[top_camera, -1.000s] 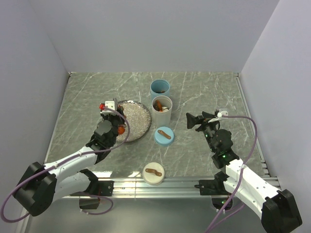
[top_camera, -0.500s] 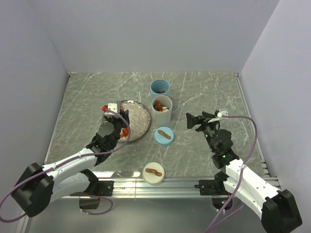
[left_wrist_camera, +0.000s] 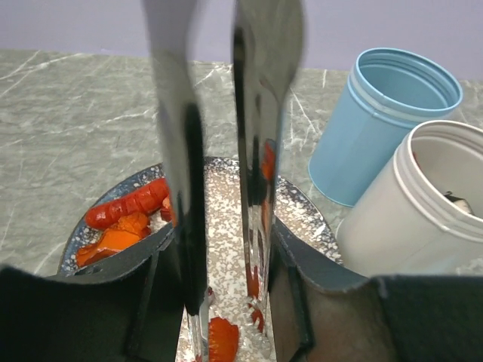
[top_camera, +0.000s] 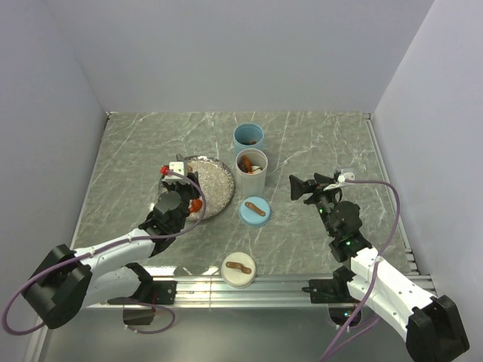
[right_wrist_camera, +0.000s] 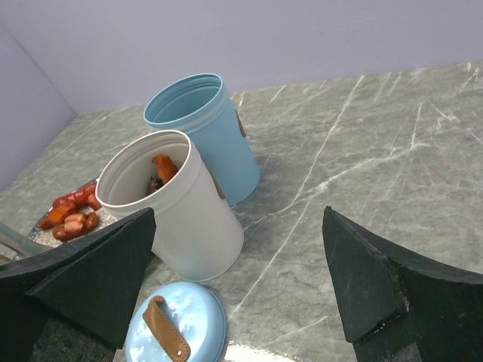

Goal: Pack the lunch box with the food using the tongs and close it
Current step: Pick up the food using the clamp

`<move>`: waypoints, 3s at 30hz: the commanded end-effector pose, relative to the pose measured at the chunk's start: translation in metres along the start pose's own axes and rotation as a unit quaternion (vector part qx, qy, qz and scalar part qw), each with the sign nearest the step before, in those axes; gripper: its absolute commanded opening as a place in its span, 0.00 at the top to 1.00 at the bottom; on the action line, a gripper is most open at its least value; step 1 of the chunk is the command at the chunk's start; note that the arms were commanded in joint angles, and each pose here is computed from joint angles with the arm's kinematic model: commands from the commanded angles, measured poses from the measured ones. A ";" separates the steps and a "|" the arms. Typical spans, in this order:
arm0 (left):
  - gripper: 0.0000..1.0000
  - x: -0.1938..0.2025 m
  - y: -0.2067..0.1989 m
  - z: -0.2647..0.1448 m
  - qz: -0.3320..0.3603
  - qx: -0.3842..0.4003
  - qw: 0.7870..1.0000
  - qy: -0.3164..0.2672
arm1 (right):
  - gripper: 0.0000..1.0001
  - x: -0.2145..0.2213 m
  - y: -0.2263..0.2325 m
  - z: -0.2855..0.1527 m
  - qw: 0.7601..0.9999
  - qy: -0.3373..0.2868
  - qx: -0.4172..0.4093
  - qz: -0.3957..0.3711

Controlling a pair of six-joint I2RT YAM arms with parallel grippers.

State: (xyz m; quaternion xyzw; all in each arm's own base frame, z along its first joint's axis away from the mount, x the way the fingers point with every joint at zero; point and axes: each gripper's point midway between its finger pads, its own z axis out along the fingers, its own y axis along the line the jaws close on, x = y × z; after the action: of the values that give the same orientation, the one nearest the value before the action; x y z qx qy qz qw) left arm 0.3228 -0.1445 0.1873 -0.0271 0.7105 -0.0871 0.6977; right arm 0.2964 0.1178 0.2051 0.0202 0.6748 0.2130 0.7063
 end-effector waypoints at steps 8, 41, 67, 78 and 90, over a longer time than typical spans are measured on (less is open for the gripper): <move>0.55 -0.032 0.004 0.000 0.017 -0.010 0.998 -0.066 | 0.02 -0.011 -0.002 0.001 1.000 -0.020 0.006 0.002; 0.58 0.002 -0.004 0.025 0.065 0.007 0.998 -0.019 | 0.02 -0.011 -0.002 0.000 1.000 -0.021 0.005 0.003; 0.64 -0.047 -0.011 0.003 0.020 0.045 0.997 -0.065 | 0.02 -0.010 -0.002 0.002 1.000 -0.019 0.006 0.001; 0.57 -0.017 -0.026 0.002 0.039 0.090 0.995 -0.013 | 0.02 -0.011 -0.002 0.001 1.000 -0.020 0.006 0.002; 0.56 0.001 -0.038 -0.005 0.044 0.136 0.990 0.005 | 0.02 -0.011 -0.002 0.000 1.000 -0.021 0.005 0.002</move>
State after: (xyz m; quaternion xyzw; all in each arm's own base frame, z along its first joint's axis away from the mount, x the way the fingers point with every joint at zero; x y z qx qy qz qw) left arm 0.3149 -0.1727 0.1839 0.0980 0.7093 -0.1252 0.6868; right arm 0.2965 0.1165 0.2062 0.0231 0.6733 0.2112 0.7082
